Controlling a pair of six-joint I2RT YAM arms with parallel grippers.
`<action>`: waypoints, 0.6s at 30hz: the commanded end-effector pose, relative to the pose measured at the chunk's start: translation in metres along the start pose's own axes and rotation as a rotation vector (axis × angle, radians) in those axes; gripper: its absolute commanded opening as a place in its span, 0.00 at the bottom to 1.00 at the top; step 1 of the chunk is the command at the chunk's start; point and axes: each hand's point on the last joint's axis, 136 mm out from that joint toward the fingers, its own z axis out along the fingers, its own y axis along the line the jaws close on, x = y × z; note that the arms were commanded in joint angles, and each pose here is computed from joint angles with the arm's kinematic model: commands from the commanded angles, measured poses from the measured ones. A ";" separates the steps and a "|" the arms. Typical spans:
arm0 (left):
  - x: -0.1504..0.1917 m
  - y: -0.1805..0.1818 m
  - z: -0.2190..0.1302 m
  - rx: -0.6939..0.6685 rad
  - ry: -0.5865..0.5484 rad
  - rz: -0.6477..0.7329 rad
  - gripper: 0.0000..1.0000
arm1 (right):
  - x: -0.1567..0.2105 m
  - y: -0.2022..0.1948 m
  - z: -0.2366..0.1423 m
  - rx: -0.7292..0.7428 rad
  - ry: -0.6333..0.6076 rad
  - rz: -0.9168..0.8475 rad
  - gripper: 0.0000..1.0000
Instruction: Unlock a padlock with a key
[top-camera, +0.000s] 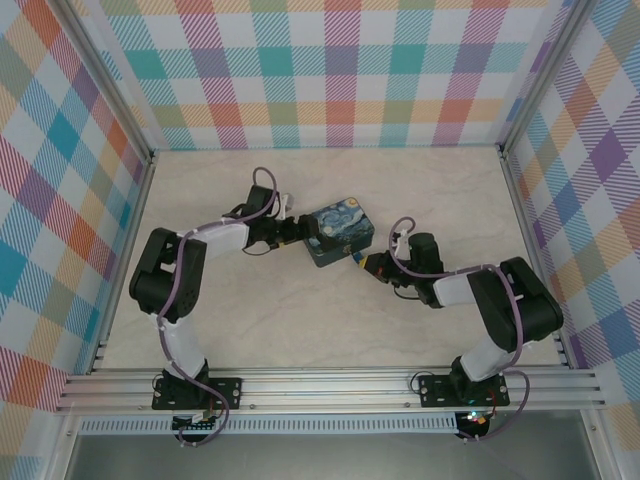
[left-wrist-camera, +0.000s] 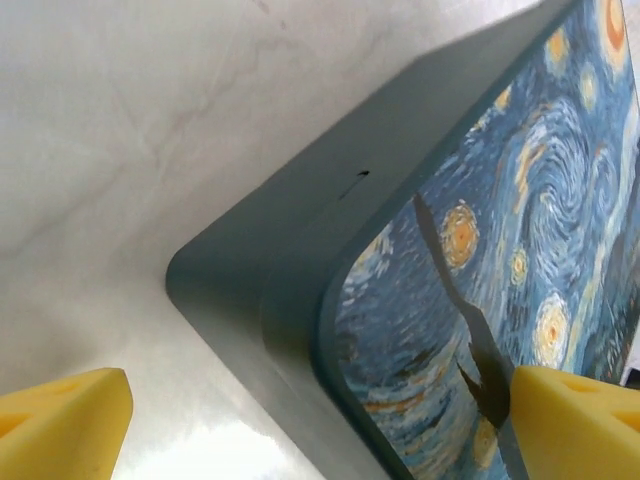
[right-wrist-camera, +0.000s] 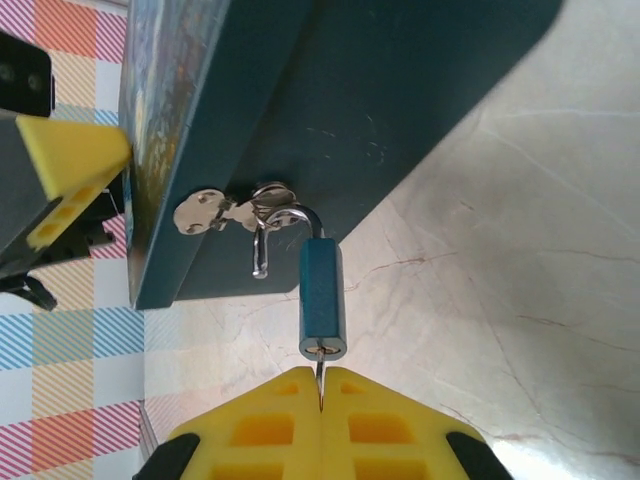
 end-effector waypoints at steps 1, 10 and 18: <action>0.050 0.031 0.005 -0.114 0.094 -0.076 0.95 | 0.017 -0.030 -0.001 0.066 0.071 0.057 0.00; 0.070 0.034 -0.007 -0.140 0.077 -0.096 0.94 | 0.015 -0.038 0.003 0.008 0.105 0.094 0.00; 0.061 0.030 -0.006 -0.132 0.047 -0.099 0.95 | 0.016 -0.041 0.006 0.002 0.128 0.095 0.16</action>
